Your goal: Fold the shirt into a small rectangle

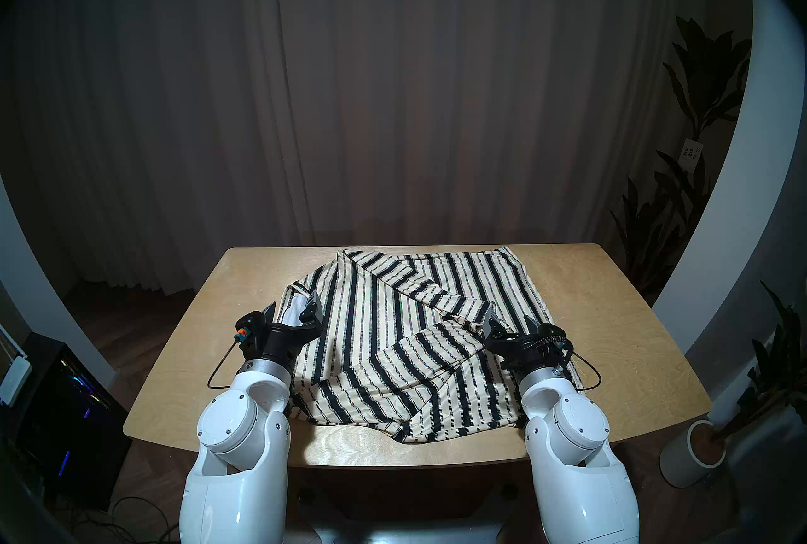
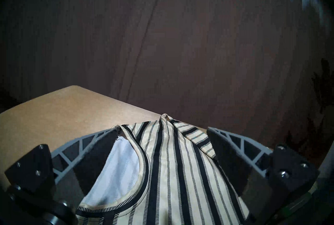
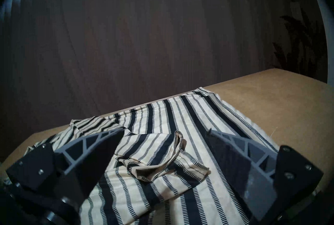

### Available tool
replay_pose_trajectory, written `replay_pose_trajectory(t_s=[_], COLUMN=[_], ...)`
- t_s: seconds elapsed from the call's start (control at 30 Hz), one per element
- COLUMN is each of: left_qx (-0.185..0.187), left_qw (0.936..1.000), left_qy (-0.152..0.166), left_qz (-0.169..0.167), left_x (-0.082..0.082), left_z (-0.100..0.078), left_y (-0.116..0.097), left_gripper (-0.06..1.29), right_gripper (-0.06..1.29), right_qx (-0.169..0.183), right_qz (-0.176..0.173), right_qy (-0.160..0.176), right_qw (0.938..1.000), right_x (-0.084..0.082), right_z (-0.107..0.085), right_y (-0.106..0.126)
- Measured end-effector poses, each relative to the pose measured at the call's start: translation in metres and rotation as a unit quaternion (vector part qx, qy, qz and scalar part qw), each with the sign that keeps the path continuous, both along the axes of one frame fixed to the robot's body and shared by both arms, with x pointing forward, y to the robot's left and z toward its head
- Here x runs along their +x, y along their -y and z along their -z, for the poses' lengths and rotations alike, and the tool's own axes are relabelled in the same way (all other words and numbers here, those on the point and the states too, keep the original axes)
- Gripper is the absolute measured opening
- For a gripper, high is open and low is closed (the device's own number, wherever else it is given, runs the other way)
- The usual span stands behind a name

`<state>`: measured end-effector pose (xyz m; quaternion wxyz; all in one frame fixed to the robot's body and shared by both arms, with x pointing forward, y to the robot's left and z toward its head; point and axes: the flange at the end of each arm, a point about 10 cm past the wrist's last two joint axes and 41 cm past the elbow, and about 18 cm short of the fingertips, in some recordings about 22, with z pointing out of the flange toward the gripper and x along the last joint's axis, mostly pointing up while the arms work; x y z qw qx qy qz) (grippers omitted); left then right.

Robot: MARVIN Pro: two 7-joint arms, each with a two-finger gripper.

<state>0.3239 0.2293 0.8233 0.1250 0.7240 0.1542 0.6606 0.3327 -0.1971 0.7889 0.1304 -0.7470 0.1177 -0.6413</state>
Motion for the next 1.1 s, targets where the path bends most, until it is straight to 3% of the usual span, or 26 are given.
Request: replay_pose_trajectory(t_s=[0.2, 0.47, 0.53, 0.7, 0.93, 1.0, 1.1], left_qx=[-0.063, -0.129, -0.152, -0.183, -0.241, -0.263, -0.287], left_qw=[0.9978, 0.991, 0.9877, 0.9824, 0.9694, 0.9631, 0.9554], left_qy=[-0.02, -0.036, -0.037, -0.037, -0.045, -0.051, -0.058], left_qz=[0.0, 0.002, 0.003, 0.004, 0.015, 0.023, 0.034], left_x=[-0.005, -0.011, -0.014, -0.018, -0.028, -0.031, -0.035], left_z=[0.002, 0.0, -0.003, -0.009, -0.016, -0.017, -0.02], left_y=[-0.004, -0.01, -0.013, -0.018, -0.025, -0.026, -0.028], left_gripper=[1.24, 1.24, 1.24, 1.24, 1.24, 1.24, 1.24], right_gripper=[1.23, 1.23, 1.23, 1.23, 1.23, 1.23, 1.23], right_qx=[0.069, 0.154, 0.188, 0.233, 0.312, 0.339, 0.361], right_qz=[-0.01, -0.025, -0.035, -0.05, -0.073, -0.08, -0.086], right_qy=[-0.023, -0.045, -0.049, -0.052, -0.063, -0.066, -0.066], right_qw=[0.9973, 0.9867, 0.9804, 0.9698, 0.945, 0.9349, 0.9261], right_x=[-0.005, -0.01, -0.011, -0.013, -0.02, -0.022, -0.024], right_z=[0.002, 0.002, -0.002, -0.007, -0.014, -0.016, -0.02], right_y=[-0.001, -0.001, -0.003, -0.005, -0.007, -0.006, -0.002])
